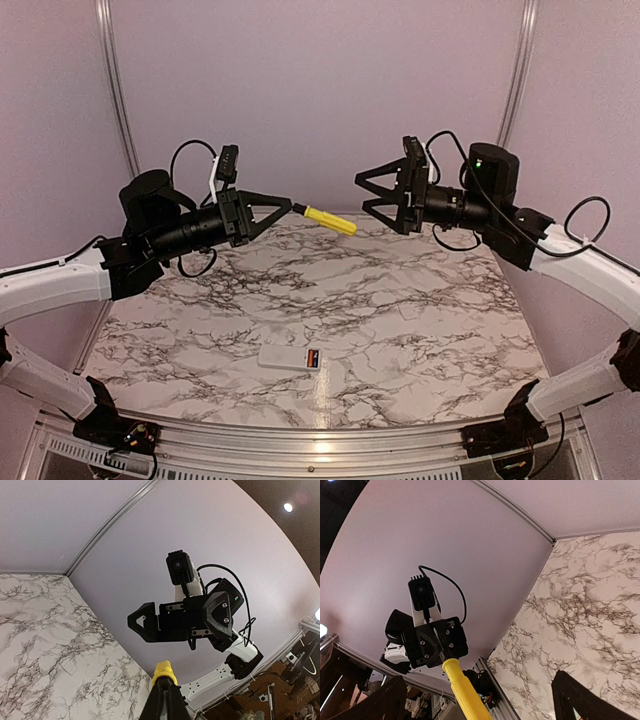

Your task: Unload the batteries from the remote control

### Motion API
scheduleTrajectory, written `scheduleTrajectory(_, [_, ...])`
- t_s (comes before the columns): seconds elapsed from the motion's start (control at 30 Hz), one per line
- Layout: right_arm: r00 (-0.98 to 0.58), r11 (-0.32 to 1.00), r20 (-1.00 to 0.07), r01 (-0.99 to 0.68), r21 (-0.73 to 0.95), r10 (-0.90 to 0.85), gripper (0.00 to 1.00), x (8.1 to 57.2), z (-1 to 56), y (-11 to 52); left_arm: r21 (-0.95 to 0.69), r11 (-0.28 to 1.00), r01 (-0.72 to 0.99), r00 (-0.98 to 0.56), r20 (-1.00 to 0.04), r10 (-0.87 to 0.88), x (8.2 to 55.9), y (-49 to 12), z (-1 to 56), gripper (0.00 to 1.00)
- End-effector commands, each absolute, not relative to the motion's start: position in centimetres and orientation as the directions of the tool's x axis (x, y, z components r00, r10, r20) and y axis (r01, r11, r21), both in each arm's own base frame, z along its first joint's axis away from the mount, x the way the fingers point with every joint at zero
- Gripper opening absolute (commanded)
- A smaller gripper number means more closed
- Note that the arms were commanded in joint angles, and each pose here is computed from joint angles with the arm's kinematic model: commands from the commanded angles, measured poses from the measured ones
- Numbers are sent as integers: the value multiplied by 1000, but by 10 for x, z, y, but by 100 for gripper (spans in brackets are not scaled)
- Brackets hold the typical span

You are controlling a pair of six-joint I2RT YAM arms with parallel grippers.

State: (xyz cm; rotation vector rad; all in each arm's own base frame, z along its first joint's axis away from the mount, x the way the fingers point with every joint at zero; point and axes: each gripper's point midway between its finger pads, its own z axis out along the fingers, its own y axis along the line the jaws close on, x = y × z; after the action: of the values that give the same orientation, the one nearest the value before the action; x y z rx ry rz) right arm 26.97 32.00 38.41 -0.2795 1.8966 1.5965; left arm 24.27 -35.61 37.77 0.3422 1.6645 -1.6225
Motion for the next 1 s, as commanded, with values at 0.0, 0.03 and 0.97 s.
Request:
scheduleTrajectory(0.0, [-807, 100, -519, -513, 852, 283, 99, 261, 415, 318, -673, 72, 736, -597, -696, -399, 242, -356, 424, 0])
scheduleTrajectory(0.03, [-808, 91, -513, -511, 855, 289, 99, 261, 418, 317, -675, 72, 735, -598, -694, -400, 244, -358, 425, 0])
scheduleTrajectory(0.97, [-812, -34, -515, -543, 839, 274, 68, 252, 447, 335, -708, -57, 704, -652, -613, -447, 267, -391, 436, 0])
